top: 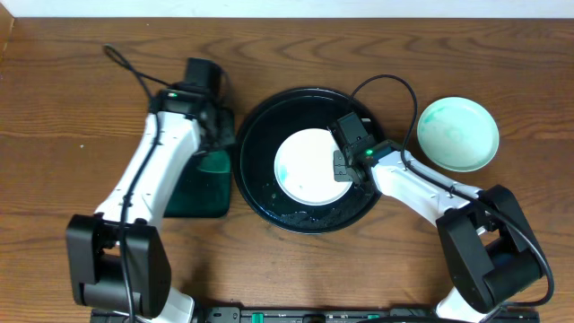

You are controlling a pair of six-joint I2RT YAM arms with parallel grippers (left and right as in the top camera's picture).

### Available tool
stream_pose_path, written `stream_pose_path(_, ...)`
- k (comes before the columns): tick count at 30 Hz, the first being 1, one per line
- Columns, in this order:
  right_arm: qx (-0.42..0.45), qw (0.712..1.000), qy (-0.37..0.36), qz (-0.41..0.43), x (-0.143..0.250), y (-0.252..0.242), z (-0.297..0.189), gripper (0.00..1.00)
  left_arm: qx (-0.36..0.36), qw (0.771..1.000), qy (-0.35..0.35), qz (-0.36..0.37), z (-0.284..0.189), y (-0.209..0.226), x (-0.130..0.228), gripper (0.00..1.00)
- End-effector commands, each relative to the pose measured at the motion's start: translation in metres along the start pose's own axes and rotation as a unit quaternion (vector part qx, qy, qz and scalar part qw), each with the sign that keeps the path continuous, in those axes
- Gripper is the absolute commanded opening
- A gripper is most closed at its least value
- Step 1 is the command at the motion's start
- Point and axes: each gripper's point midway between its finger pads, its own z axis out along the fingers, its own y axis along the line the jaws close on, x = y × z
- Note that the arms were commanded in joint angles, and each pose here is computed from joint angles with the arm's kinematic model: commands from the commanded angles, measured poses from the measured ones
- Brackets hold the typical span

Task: Clean dirty plates on tray and stack at the side
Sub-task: 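Lift the green sponge and move it over the plate with left gripper, then scrub the plate's other side with the sponge in the left gripper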

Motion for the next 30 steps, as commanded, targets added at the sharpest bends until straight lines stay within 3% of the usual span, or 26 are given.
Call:
stream_pose_path(1,-0.001,1.0,0.015,0.002,0.008,0.0,0.007,0.01,0.061,0.997,0.015,0.042,-0.001,-0.047,0.016,0.07)
stream_pose_path(6,-0.003,1.0,0.015,0.002,0.009,0.0,0.007,0.01,0.107,0.99,-0.013,0.096,-0.008,-0.103,0.027,0.07)
stream_pose_path(11,-0.01,1.0,0.018,0.002,0.009,0.003,0.007,0.01,0.132,0.986,-0.021,0.099,0.0,-0.143,0.039,0.07)
stream_pose_path(21,-0.007,1.0,0.023,0.001,0.012,0.001,0.007,0.01,0.168,0.98,0.067,0.088,0.063,-0.179,0.073,0.07)
stream_pose_path(30,-0.007,1.0,0.022,0.002,0.011,0.001,0.007,0.01,0.219,0.961,0.154,0.075,0.072,-0.194,0.105,0.07)
